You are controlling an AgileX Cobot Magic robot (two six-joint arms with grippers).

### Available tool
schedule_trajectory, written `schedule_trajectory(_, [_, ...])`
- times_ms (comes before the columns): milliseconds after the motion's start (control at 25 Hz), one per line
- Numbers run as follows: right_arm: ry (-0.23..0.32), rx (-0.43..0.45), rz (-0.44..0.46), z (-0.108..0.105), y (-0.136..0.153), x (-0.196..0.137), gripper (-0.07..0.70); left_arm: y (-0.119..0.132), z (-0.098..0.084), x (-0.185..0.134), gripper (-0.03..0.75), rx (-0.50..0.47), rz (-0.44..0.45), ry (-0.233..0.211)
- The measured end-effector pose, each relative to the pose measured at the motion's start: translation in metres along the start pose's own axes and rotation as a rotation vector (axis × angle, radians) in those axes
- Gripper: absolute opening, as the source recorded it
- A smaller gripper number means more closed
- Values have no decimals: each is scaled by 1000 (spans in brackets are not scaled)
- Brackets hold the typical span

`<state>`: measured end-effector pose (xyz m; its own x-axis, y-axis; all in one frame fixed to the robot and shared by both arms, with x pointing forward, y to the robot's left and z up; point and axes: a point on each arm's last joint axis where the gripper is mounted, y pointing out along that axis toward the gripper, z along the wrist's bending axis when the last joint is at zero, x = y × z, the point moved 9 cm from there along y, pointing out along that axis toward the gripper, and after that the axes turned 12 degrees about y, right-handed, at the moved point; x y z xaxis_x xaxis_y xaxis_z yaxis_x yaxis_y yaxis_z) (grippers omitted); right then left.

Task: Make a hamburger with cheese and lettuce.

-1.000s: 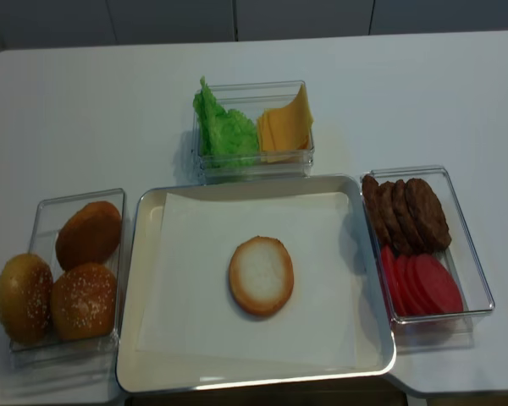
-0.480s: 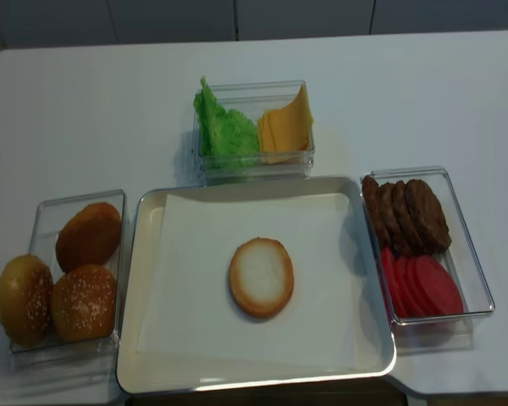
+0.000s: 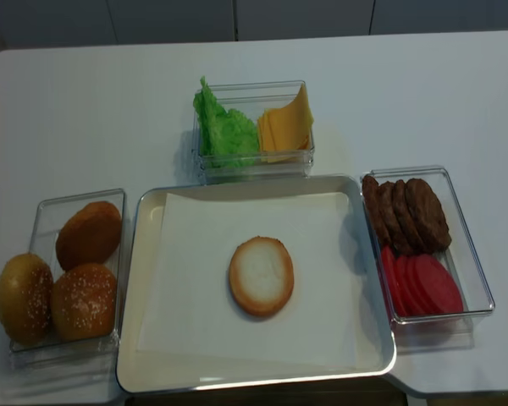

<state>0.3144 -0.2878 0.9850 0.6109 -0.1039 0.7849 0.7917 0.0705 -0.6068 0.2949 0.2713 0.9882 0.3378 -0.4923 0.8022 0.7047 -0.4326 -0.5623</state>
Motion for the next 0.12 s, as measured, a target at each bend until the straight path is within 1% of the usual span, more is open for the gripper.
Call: schedule_trajectory(120, [0,0,0,0,0,0,619,0,0,0,352,0,0,0])
